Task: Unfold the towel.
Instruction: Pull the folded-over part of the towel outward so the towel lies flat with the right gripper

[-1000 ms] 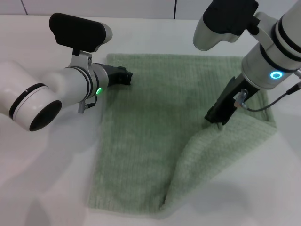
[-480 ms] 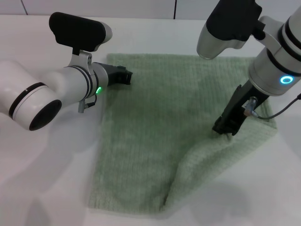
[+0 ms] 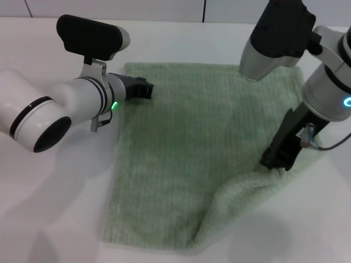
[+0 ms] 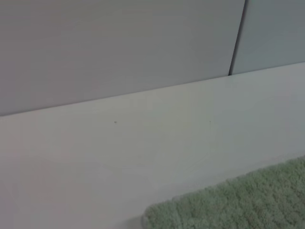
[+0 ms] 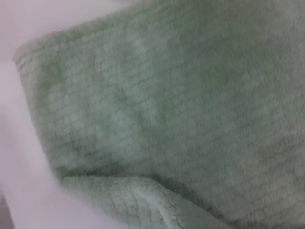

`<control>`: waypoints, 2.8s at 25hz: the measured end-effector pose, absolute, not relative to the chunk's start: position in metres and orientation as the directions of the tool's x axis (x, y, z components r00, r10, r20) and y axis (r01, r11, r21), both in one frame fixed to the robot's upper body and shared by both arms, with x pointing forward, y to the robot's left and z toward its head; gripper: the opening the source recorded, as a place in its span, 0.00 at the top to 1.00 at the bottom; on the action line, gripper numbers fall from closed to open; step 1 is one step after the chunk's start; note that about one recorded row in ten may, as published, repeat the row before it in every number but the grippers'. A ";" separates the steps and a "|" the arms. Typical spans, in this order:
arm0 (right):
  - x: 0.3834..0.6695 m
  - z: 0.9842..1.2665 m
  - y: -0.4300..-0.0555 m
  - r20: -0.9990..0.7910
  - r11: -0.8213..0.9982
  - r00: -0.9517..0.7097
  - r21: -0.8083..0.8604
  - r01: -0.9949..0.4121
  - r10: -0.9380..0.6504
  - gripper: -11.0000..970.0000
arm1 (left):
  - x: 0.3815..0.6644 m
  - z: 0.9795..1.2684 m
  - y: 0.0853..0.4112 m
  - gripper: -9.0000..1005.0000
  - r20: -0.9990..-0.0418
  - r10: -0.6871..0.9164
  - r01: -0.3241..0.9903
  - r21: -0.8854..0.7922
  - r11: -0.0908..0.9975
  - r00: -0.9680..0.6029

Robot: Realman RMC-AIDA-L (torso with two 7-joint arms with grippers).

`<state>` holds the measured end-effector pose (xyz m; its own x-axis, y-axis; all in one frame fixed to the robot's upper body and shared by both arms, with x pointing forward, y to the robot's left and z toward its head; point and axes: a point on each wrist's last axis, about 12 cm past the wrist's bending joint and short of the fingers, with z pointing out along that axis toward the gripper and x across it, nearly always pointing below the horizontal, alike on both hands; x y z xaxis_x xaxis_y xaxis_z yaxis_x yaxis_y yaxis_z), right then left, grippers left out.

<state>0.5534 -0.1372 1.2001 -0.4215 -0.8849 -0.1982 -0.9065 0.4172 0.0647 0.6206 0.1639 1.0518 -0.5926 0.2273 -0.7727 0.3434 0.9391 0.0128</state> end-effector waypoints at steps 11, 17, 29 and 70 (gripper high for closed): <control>0.542 1.202 -0.146 -0.136 0.390 -0.401 0.099 -0.916 -0.906 0.85 | 0.621 1.052 0.163 0.99 -0.774 0.228 0.345 0.013 0.938 -0.591; 0.534 1.204 -0.148 -0.093 0.372 -0.384 0.121 -0.920 -0.919 0.85 | 0.621 1.052 0.163 0.99 -0.774 0.227 0.345 0.012 0.939 -0.591; 0.524 1.193 -0.146 -0.006 0.337 -0.342 0.153 -0.929 -0.940 0.84 | 0.621 1.052 0.163 0.99 -0.774 0.225 0.343 0.011 0.939 -0.591; 0.556 1.187 -0.150 -0.189 0.423 -0.388 -0.213 -0.881 -0.902 0.63 | 0.622 1.054 0.164 0.99 -0.777 0.216 0.337 0.005 0.941 -0.591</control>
<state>0.5563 -0.1499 1.1873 -0.3878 -0.9022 -0.1888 -0.8808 0.4231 -0.2127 0.6216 0.1636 1.0543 -0.5913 0.2157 -0.7770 0.3370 0.9415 0.0048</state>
